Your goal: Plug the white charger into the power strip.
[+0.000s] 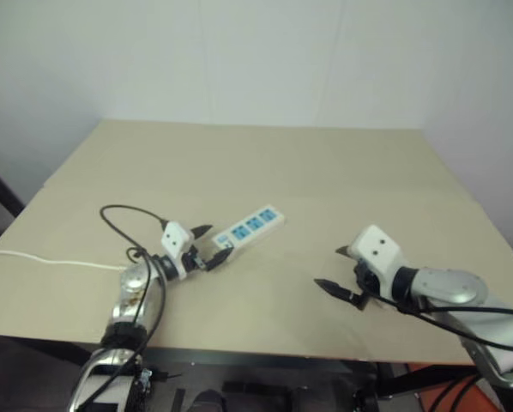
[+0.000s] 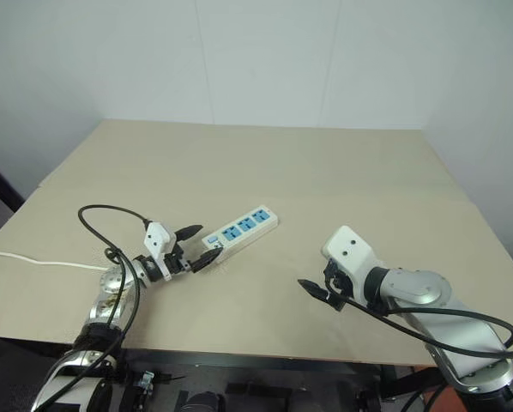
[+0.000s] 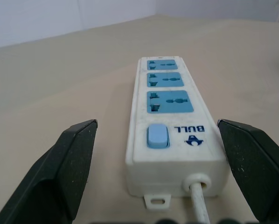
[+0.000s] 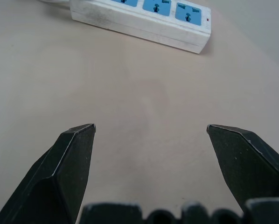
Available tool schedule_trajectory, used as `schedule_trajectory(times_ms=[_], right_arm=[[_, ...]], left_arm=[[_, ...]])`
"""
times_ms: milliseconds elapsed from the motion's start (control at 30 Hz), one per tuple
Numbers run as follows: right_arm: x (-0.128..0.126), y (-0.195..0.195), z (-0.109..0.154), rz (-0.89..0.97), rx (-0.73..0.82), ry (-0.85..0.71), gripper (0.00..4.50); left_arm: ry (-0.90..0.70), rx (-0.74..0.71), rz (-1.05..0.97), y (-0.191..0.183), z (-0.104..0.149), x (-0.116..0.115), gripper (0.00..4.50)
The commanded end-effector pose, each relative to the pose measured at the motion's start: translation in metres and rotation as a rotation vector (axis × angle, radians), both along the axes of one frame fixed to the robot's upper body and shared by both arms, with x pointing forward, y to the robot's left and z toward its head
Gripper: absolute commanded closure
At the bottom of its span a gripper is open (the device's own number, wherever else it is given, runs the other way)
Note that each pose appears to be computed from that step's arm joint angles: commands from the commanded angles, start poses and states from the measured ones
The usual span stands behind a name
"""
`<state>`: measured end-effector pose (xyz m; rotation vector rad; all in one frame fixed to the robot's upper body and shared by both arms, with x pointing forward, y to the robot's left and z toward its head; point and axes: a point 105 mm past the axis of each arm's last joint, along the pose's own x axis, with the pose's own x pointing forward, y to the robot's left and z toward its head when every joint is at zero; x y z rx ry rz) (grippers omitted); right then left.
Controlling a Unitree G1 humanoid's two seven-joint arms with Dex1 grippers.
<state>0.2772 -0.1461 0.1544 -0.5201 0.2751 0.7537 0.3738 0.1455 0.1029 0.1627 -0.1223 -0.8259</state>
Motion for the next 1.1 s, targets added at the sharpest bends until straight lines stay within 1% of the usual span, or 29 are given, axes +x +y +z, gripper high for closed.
schedule_trajectory(times_ms=[33, 133, 300, 533, 733, 833, 900, 1100], right_arm=[[0.000, -0.002, 0.011, -0.021, 0.004, -0.053, 0.00], [-0.001, -0.003, 0.011, -0.030, 0.002, -0.054, 0.00], [-0.002, -0.004, 0.011, -0.042, 0.003, -0.057, 0.00], [-0.001, -0.004, 0.010, -0.050, 0.003, -0.056, 0.00], [-0.001, -0.004, 0.010, -0.052, 0.003, -0.055, 0.00], [0.000, -0.003, 0.010, -0.053, 0.005, -0.055, 0.00], [0.000, -0.002, 0.010, -0.054, 0.006, -0.055, 0.00], [0.001, -0.002, 0.013, -0.054, 0.005, -0.063, 0.00]], left_arm=[[0.014, 0.026, -0.040, -0.010, -0.007, 0.000, 0.02], [0.029, 0.002, -0.080, -0.018, -0.006, -0.002, 0.02], [0.081, 0.033, -0.026, -0.017, -0.019, 0.004, 0.02], [0.094, 0.047, -0.021, -0.023, -0.024, 0.006, 0.02], [0.129, 0.019, -0.049, -0.026, -0.024, 0.007, 0.02], [0.142, 0.020, -0.080, -0.027, -0.023, 0.005, 0.61], [0.149, 0.026, -0.092, -0.027, -0.024, 0.004, 1.19], [0.167, 0.050, -0.123, -0.028, -0.026, 0.001, 1.24]])
